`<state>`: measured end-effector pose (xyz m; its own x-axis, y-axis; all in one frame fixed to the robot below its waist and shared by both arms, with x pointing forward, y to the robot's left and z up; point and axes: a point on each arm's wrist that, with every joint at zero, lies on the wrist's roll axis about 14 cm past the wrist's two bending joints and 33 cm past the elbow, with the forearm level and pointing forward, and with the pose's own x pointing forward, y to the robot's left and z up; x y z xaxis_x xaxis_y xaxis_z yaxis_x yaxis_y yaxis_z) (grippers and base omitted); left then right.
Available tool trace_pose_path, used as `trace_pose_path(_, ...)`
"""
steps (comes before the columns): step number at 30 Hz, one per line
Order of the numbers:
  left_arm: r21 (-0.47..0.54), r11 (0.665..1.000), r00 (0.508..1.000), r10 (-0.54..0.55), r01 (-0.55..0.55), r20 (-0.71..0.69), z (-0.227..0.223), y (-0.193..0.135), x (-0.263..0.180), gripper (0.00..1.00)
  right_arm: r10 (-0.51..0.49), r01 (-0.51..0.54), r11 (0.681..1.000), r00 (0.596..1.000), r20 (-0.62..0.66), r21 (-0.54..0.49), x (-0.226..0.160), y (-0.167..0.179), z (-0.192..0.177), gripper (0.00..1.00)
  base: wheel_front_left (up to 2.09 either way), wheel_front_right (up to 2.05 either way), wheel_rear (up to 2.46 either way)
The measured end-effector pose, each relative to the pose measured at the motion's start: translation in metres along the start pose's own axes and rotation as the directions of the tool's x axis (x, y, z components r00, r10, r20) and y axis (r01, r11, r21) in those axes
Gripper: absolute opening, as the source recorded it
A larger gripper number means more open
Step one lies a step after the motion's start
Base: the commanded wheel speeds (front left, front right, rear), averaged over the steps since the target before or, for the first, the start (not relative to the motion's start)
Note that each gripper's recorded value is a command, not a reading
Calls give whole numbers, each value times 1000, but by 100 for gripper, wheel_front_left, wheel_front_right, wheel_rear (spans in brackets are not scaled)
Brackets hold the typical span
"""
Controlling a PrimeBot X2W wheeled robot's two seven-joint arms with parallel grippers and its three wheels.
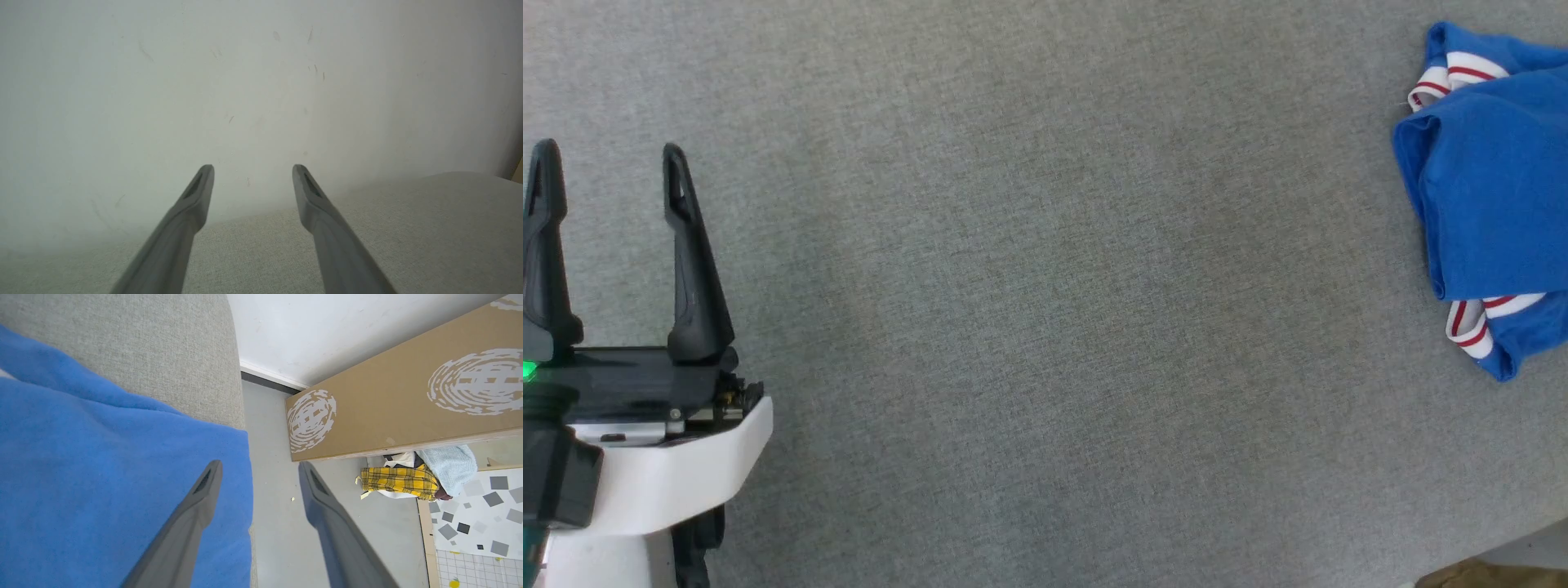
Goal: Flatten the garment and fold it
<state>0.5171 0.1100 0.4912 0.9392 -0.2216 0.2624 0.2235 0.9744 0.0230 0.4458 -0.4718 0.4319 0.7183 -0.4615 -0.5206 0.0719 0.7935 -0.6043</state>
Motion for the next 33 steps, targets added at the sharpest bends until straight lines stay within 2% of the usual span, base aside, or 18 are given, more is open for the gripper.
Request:
trace_pose_path(5,-10,1000,1000,9,-9,4,9,2,-2,100,-26,24,999,999,46,43,-7,-11,8,100,0,0,0)
trace_pose_path(8,-17,1000,1000,21,-21,9,17,2,-5,100,-63,47,990,991,115,131,-14,-23,21,100,0,0,0)
trace_pose_path(11,-13,999,999,46,-46,7,25,5,-11,100,-78,22,966,974,211,257,-25,-18,37,100,0,0,0)
trace_pose_path(14,-7,999,998,54,-54,-16,30,5,-23,100,-57,-51,939,953,297,341,-40,4,48,100,0,0,0)
trace_pose_path(22,-4,997,996,83,-83,-38,53,8,-53,100,-92,-214,863,824,559,458,-107,45,96,100,0,0,0)
trace_pose_path(29,22,992,992,122,-122,-30,79,17,-84,100,-91,-328,833,713,695,446,-171,71,129,100,0,0,0)
trace_pose_path(33,28,987,987,156,-155,-24,93,25,-105,100,-87,-357,834,670,738,422,-205,82,133,100,0,0,0)
